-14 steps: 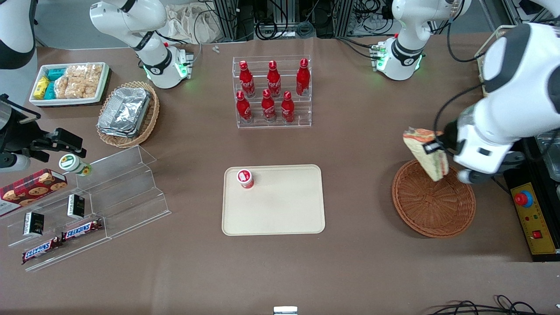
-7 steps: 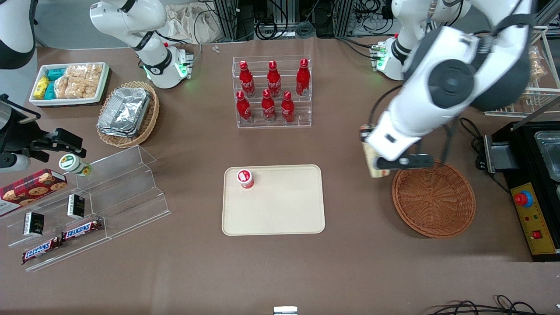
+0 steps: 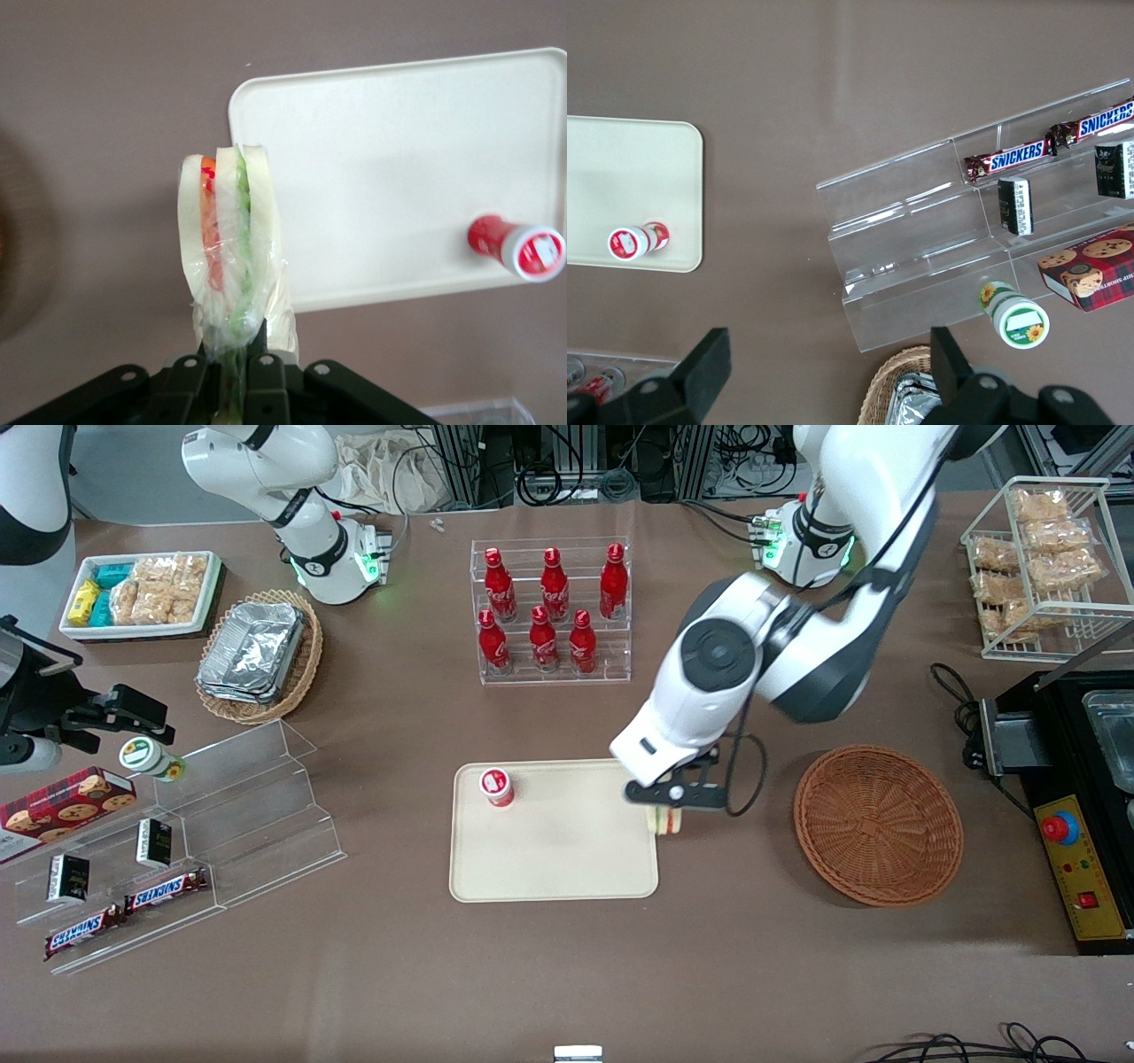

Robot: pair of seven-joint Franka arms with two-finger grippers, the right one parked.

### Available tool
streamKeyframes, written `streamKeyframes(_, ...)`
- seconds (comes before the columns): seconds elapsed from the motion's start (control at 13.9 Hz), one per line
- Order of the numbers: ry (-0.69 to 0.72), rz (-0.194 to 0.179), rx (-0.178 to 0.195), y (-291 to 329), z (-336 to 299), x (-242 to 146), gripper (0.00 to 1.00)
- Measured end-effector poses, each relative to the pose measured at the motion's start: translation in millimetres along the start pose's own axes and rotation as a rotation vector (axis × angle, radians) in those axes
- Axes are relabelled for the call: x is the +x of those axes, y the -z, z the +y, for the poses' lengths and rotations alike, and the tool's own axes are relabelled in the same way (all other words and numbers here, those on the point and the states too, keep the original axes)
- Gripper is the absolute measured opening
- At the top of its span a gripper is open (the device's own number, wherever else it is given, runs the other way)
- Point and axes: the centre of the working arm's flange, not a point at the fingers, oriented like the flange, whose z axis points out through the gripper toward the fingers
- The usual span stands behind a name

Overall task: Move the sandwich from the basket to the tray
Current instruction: 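Carry the sandwich with the left gripper over the cream tray, then lower the sandwich onto the tray and open the left gripper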

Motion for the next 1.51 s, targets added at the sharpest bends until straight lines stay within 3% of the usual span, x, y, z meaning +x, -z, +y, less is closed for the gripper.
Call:
streamKeyframes(0.22,-0.011,0.015,-0.029,-58.3,13.9,10.7,0.15)
streamKeyframes(0.43,-0.013,0.002,-0.055,-106.8,19.6,15.1,0.15)
streamKeyframes(0.65,-0.025,-0.027,-0.043,-140.6,23.1,11.8,0.15)
streamKeyframes(0.94,-0.012,-0.037,-0.035,-150.6,22.5,11.0,0.14)
streamKeyframes(1.01,-0.002,-0.037,-0.034,-150.7,22.5,11.1,0.19)
streamKeyframes(1.23,0.021,-0.040,-0.030,-149.8,21.7,11.5,0.48)
streamKeyframes(1.51,0.056,-0.076,0.025,-116.2,2.6,18.2,0.89)
